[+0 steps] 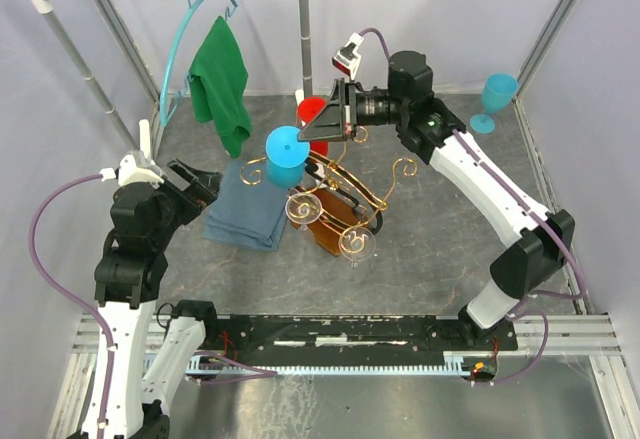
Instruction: Take the wine glass off the wine glass rack
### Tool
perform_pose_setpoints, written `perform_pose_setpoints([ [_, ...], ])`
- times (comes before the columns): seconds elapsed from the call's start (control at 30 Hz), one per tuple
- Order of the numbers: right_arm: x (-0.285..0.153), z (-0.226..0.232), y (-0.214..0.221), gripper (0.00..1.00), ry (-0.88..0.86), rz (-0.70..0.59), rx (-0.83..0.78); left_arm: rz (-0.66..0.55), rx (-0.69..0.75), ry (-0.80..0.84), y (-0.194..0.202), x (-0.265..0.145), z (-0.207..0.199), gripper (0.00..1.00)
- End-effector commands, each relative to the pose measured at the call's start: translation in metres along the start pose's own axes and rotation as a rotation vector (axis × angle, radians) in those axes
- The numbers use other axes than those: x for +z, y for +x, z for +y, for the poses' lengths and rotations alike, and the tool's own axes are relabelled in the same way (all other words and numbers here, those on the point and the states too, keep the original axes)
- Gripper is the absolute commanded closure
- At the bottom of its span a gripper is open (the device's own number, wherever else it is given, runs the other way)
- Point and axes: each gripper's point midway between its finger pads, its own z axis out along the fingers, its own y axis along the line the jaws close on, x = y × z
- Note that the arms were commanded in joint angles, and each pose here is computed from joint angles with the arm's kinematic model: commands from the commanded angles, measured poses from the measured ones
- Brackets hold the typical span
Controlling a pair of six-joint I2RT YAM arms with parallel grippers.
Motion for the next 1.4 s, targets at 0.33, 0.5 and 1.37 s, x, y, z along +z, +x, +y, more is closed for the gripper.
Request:
perform_pose_setpoints([
  [0.33,-0.080,0.063,-0.039,0.99,0.008,-0.185,-0.251,-0.010,0.038,0.029,-0.001,-0.001,-0.003,0.01],
  [0.5,-0.127,0.026,-0.079,0.99,0.392,-0.335,-0.466,-0.011,0.045,0.027,-0.001,-0.001,-0.003,0.01],
  [1.37,-0.273,-0.301,-0.267,0.99,2.253,0.060,-1.202,0.047,0.042,0.034,0.017,0.008,0.003,0.01],
])
